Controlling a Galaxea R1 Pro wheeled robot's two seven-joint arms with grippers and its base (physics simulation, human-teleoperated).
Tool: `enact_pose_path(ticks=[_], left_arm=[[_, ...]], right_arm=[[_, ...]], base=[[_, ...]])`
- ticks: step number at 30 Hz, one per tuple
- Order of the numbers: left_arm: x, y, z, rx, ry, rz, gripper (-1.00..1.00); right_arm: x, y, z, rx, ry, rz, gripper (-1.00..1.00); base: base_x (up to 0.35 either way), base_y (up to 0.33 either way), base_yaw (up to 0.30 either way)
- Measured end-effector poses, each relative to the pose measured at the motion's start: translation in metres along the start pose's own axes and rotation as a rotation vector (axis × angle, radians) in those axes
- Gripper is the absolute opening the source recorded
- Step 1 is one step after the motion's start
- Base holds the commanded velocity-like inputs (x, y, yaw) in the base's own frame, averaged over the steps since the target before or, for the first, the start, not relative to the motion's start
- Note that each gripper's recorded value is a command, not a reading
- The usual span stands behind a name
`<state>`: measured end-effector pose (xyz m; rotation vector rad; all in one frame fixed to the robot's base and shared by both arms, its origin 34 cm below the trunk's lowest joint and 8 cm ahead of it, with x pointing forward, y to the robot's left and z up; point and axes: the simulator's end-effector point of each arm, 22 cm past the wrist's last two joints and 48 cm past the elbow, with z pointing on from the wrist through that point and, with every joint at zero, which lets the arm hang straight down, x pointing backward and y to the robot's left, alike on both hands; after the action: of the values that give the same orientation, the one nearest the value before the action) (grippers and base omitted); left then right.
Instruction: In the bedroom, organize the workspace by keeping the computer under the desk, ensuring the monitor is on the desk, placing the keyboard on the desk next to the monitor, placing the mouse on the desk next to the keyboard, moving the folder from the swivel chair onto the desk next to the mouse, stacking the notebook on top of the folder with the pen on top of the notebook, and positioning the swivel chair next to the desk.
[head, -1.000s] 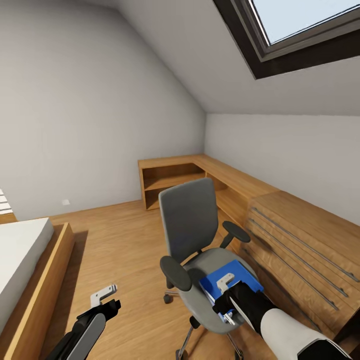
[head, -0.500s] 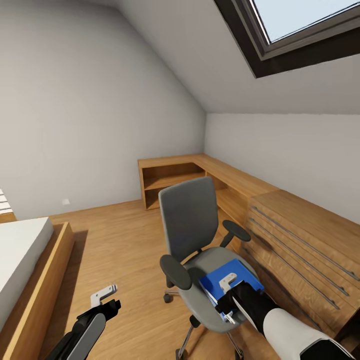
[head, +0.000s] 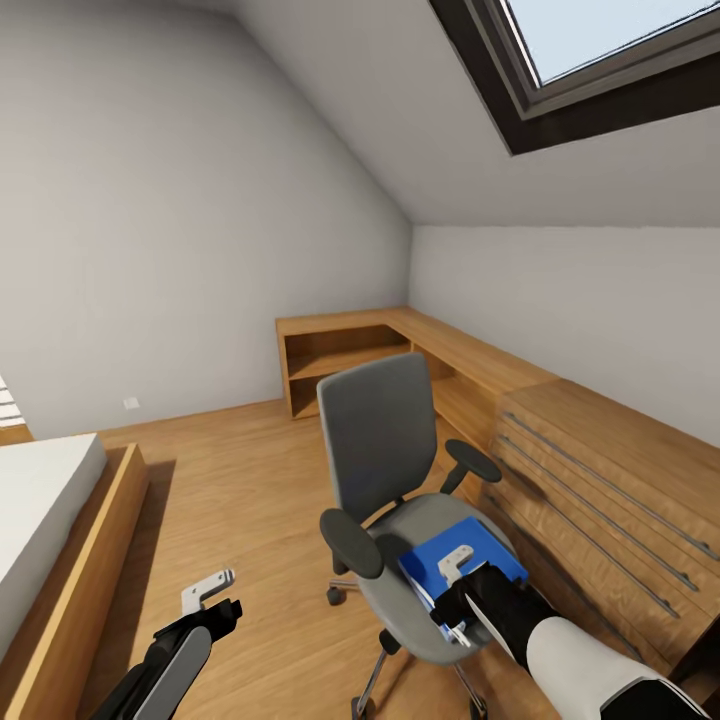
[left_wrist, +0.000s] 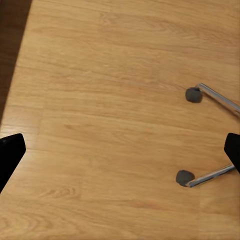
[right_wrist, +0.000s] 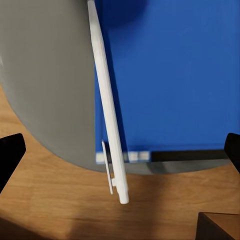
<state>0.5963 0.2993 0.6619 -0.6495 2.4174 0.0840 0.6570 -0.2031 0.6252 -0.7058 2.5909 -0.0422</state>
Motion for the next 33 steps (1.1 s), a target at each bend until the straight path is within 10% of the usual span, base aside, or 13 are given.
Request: enact_pose_path(ticks=[33], left_arm=[[0.018, 0.004, 0.023, -0.002, -0.004, 0.004, 1.0]], right_arm=[[0.013, 0.006, 0.026, -0.001, -0.002, -0.001, 1.0]], base=[[0.0, 0.0, 0.0]])
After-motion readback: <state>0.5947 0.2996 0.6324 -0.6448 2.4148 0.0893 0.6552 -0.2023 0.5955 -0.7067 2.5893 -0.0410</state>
